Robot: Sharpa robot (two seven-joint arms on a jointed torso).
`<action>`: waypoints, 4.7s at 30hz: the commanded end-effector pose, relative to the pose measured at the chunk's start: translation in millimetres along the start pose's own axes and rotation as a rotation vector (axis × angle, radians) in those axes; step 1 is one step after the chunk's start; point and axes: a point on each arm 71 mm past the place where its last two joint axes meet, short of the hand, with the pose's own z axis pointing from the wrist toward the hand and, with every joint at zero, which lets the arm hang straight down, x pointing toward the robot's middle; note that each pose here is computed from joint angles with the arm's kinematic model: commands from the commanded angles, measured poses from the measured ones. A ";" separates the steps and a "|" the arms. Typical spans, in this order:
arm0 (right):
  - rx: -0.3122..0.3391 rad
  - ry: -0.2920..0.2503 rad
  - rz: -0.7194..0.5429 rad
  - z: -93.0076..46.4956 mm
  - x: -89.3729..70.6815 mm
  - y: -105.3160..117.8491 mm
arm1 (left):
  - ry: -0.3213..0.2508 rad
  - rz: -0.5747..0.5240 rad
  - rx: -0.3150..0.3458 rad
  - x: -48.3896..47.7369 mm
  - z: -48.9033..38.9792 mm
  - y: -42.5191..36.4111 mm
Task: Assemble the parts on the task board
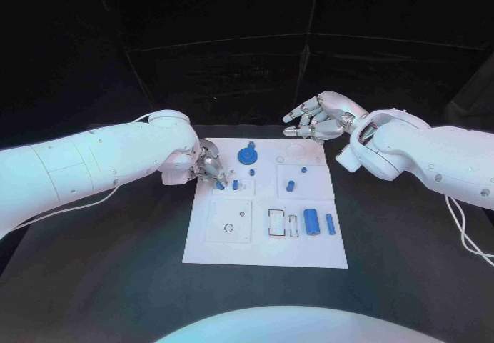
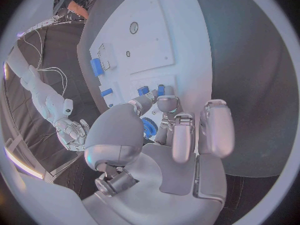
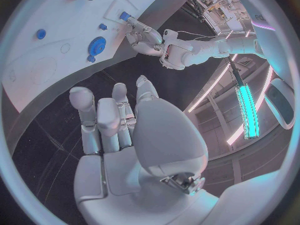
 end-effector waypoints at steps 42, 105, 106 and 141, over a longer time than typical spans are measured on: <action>-0.014 0.002 -0.001 0.1 0.1 2.6 | -0.001 0.007 -0.037 -1.3 1.8 -0.3; -0.014 -0.006 -0.002 1.7 -0.1 2.3 | -0.509 0.205 0.601 -1.0 -6.2 -41.9; -0.014 -0.007 -0.002 1.8 0.0 2.4 | -0.512 0.227 0.590 -0.4 -4.1 -42.7; -0.020 -0.006 -0.001 4.1 2.3 4.5 | -0.453 0.346 0.464 11.9 28.5 -57.2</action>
